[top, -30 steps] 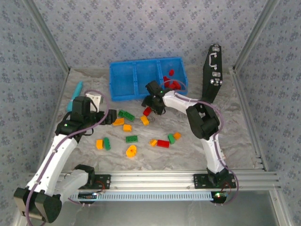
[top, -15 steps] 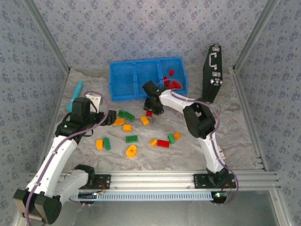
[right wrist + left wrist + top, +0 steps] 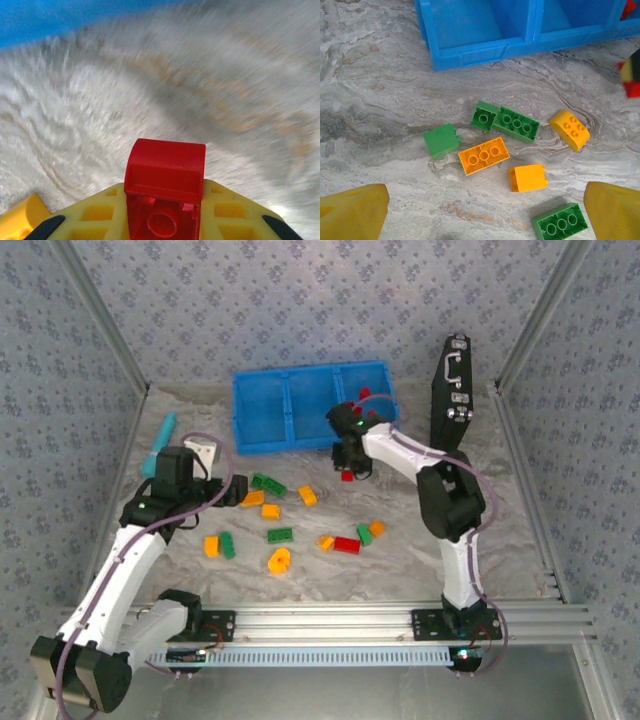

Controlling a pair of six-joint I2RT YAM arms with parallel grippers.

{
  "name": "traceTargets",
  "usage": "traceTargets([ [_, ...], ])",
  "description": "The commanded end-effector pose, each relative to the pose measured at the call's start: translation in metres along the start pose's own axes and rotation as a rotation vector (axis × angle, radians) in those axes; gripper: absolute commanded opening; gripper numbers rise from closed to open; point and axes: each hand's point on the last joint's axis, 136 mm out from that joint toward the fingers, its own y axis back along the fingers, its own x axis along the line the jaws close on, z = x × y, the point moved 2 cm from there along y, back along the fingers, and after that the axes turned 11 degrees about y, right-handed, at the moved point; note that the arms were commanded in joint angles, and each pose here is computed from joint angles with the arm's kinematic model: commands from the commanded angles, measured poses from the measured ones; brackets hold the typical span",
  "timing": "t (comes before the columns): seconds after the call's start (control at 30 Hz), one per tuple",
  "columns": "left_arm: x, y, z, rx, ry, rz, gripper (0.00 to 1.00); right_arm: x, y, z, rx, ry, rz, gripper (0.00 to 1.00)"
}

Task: Sort the legos into containers by color
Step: Pick up the lego from the center of the table, then place the lego in the container.

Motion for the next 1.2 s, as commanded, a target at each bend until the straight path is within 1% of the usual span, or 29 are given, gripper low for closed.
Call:
traceTargets([
  [0.0, 0.001, -0.003, 0.004, -0.007, -0.014, 0.005, 1.00, -0.030, 0.039, 0.041, -0.122, 0.069, -0.064, 0.21],
  [0.13, 0.001, -0.006, 0.006, 0.003, -0.018, 0.011, 1.00, -0.047, 0.040, 0.080, -0.207, 0.095, -0.097, 0.21],
  [0.2, 0.003, -0.008, 0.004, 0.010, -0.019, 0.019, 1.00, -0.051, 0.038, 0.100, -0.270, 0.122, -0.117, 0.21],
  [0.27, 0.004, -0.012, 0.001, 0.024, -0.016, 0.024, 1.00, -0.055, 0.032, 0.119, -0.309, 0.141, -0.139, 0.21],
  [0.33, 0.004, -0.015, 0.001, 0.035, -0.014, 0.028, 1.00, -0.060, 0.023, 0.134, -0.322, 0.154, -0.155, 0.21],
  [0.43, 0.004, -0.017, 0.002, 0.049, -0.017, 0.034, 1.00, -0.064, 0.009, 0.152, -0.333, 0.159, -0.149, 0.24],
  [0.5, 0.005, -0.017, 0.004, 0.050, -0.019, 0.042, 1.00, -0.066, 0.005, 0.159, -0.341, 0.160, -0.150, 0.29],
  [0.57, 0.006, -0.017, 0.005, 0.050, -0.019, 0.047, 1.00, -0.069, 0.006, 0.163, -0.349, 0.164, -0.149, 0.36],
  [0.63, 0.006, -0.018, 0.005, 0.057, -0.017, 0.046, 1.00, -0.071, 0.013, 0.163, -0.357, 0.174, -0.150, 0.44],
  [0.7, 0.006, -0.020, 0.005, 0.063, -0.015, 0.046, 1.00, -0.070, 0.029, 0.163, -0.388, 0.210, -0.139, 0.53],
  [0.73, 0.005, -0.021, 0.005, 0.065, -0.015, 0.043, 1.00, -0.069, 0.035, 0.159, -0.388, 0.232, -0.133, 0.57],
  [0.77, 0.005, -0.021, 0.005, 0.066, -0.014, 0.042, 1.00, -0.066, 0.046, 0.160, -0.421, 0.252, -0.120, 0.60],
  [0.83, 0.004, -0.023, 0.004, 0.073, -0.015, 0.033, 1.00, -0.063, 0.061, 0.153, -0.436, 0.286, -0.100, 0.70],
  [0.87, 0.003, -0.023, 0.004, 0.075, -0.014, 0.028, 1.00, -0.063, 0.070, 0.146, -0.437, 0.303, -0.097, 0.71],
  [0.93, 0.001, -0.022, 0.005, 0.072, -0.011, 0.018, 1.00, -0.059, 0.088, 0.134, -0.443, 0.352, -0.089, 0.71],
  [1.03, 0.000, -0.018, 0.007, 0.062, -0.013, 0.014, 1.00, -0.037, 0.117, 0.099, -0.467, 0.530, -0.036, 0.69],
  [1.1, 0.000, -0.017, 0.007, 0.055, -0.013, 0.011, 1.00, -0.019, 0.128, 0.060, -0.461, 0.704, 0.014, 0.69],
  [1.17, 0.000, -0.017, 0.006, 0.053, -0.014, 0.008, 1.00, -0.004, 0.134, 0.019, -0.432, 0.836, 0.072, 0.68],
])
